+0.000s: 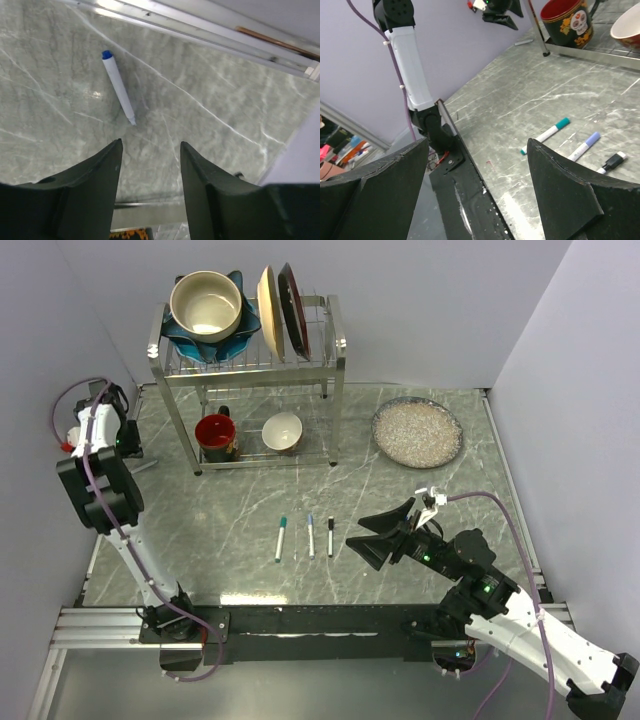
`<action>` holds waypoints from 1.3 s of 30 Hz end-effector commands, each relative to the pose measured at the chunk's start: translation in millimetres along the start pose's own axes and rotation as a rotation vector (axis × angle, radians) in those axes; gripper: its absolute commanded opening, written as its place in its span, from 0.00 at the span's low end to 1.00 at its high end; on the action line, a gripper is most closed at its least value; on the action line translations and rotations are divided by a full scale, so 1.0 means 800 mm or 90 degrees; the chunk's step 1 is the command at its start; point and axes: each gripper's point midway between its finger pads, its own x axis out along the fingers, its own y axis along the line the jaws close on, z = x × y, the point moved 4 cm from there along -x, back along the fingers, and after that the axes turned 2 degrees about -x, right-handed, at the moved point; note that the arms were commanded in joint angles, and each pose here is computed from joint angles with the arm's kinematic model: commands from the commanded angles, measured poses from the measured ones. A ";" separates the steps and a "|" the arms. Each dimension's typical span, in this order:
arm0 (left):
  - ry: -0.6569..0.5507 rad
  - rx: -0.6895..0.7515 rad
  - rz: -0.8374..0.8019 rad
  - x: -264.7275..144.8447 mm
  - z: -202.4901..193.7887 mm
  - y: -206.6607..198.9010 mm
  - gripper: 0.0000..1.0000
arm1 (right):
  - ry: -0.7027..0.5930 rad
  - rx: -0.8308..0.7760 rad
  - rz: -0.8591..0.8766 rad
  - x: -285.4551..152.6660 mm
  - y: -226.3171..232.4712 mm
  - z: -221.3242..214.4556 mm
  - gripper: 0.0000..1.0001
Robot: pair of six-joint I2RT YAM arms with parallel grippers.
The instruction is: Insert the pens into the pen caps
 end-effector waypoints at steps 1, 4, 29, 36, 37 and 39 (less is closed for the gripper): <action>-0.003 -0.032 0.017 -0.001 0.000 -0.010 0.52 | -0.033 -0.029 -0.006 0.003 0.001 0.016 0.87; -0.006 -0.036 0.027 0.007 -0.001 -0.008 0.51 | -0.035 -0.032 -0.017 0.003 -0.002 0.016 0.87; -0.022 -0.049 0.143 0.067 -0.013 0.044 0.41 | -0.049 -0.034 -0.037 -0.001 -0.007 0.020 0.87; -0.023 -0.047 0.159 0.080 -0.016 0.055 0.41 | -0.055 -0.036 -0.042 -0.005 -0.007 0.022 0.87; -0.024 -0.047 0.162 0.081 -0.016 0.057 0.41 | -0.056 -0.035 -0.042 -0.006 -0.006 0.023 0.87; -0.022 -0.048 0.169 0.084 -0.017 0.060 0.40 | -0.059 -0.036 -0.041 -0.007 -0.005 0.024 0.87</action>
